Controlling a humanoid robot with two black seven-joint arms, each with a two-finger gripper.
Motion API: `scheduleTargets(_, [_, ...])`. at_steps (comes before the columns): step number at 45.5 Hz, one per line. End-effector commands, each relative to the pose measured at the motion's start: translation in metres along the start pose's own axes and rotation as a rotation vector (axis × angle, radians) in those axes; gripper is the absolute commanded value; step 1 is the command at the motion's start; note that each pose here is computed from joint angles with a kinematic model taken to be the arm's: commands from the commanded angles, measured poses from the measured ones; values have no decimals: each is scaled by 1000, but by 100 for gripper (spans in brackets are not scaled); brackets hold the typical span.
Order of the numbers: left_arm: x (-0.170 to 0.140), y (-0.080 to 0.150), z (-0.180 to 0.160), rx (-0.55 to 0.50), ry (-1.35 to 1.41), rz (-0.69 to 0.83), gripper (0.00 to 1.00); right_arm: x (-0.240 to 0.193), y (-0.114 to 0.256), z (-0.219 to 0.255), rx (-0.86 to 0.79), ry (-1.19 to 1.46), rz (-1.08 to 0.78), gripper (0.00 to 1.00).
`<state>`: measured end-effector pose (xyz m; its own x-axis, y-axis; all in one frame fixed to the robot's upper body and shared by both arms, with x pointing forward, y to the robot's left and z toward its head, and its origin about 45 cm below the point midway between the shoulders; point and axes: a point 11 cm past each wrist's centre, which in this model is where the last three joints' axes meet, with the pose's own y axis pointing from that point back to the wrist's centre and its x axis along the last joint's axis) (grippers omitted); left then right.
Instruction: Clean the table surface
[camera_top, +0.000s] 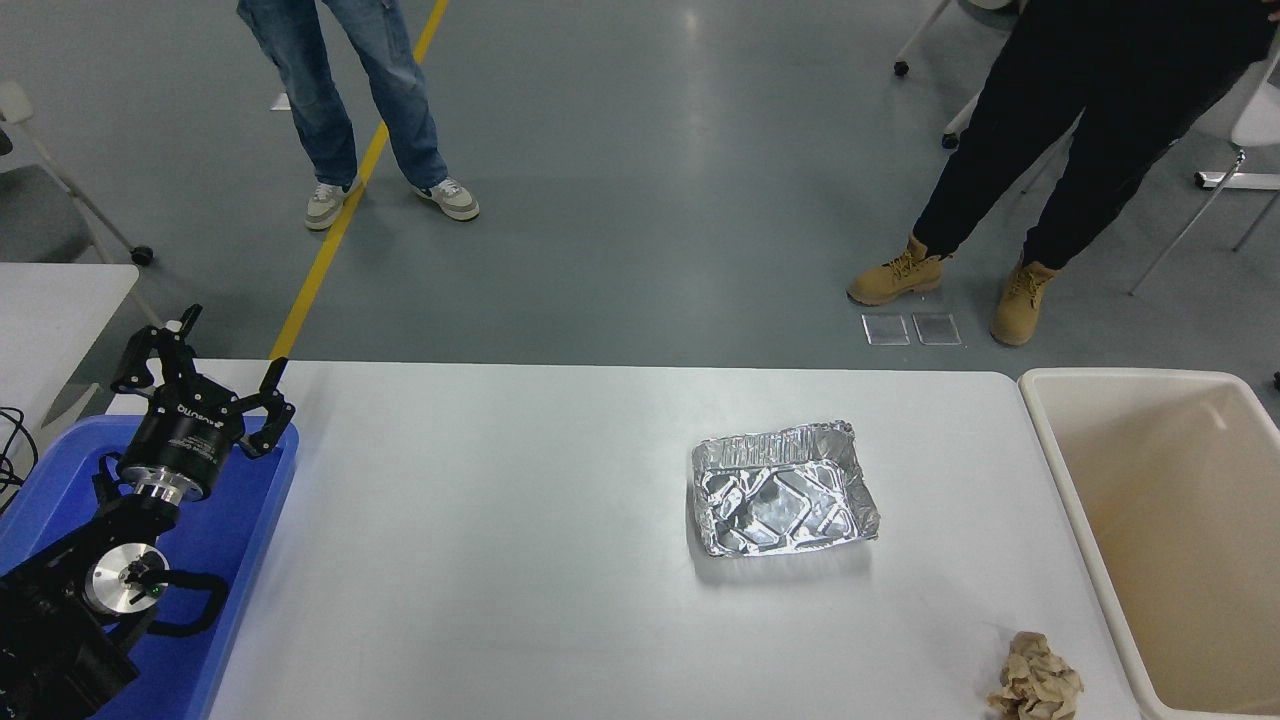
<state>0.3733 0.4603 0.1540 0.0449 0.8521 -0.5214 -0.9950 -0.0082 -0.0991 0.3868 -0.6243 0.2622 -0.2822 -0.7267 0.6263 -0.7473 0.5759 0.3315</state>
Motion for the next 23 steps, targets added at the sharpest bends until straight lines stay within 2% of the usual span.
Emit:
scheduleTargets(1, [0, 0, 0, 0, -1, 1, 100, 39, 4, -52, 131, -247, 60, 98])
scheduleTargets(11, [0, 0, 0, 0, 1, -1, 100, 46, 8, -79, 279, -501, 76, 98])
scheduleTargets(23, [1, 0, 1, 0, -2, 2, 100, 25, 17, -124, 464, -632, -6, 98])
